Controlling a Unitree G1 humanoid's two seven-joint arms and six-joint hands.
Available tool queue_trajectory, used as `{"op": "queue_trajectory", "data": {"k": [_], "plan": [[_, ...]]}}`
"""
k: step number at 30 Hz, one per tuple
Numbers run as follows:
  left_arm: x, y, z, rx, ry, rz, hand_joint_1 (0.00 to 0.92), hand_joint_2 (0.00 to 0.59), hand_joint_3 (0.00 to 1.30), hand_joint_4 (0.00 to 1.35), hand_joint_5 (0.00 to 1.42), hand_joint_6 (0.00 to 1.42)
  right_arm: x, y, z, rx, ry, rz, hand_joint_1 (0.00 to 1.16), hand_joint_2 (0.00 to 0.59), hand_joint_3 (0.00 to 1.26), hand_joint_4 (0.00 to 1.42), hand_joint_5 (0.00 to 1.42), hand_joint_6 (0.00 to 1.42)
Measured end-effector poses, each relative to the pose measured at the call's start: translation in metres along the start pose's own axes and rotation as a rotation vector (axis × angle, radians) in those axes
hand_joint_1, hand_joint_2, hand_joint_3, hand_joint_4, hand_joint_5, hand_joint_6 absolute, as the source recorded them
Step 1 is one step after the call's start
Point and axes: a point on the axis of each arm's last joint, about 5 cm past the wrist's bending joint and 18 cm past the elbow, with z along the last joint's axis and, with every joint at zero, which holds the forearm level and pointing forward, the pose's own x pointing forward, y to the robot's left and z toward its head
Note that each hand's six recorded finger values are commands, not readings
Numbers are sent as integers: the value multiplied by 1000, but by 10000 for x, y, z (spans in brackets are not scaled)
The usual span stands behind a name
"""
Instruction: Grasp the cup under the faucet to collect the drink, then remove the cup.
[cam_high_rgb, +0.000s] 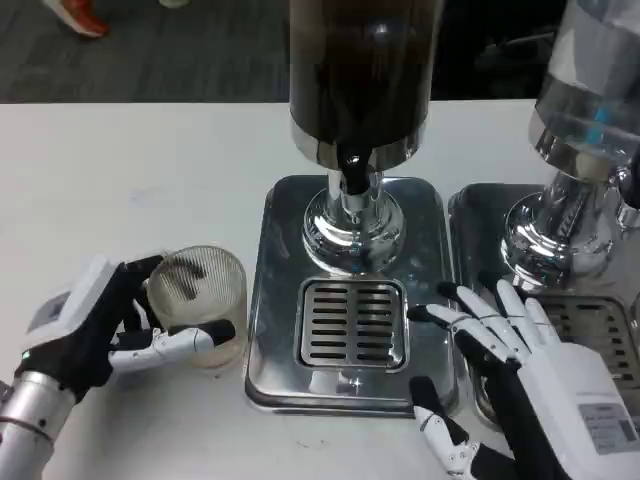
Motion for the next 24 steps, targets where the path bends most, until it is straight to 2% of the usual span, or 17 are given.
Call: {"op": "queue_trajectory", "data": {"k": [9, 19, 24], "plan": [[-99, -59, -27, -5, 15, 66, 562, 5, 685, 790, 1033, 1311, 2, -3, -1, 14, 2, 6, 451, 497, 295, 147, 3, 0], [-194, -54, -62, -17, 38, 125, 575, 0, 725, 831, 1058, 1339, 6, 0, 4, 20, 0, 8, 458, 498, 295, 152, 4, 0], [-159, 24, -30, -21, -3, 176, 576, 0, 726, 831, 1058, 1341, 6, 7, 12, 25, -1, 9, 461, 498, 295, 159, 5, 0]]}}
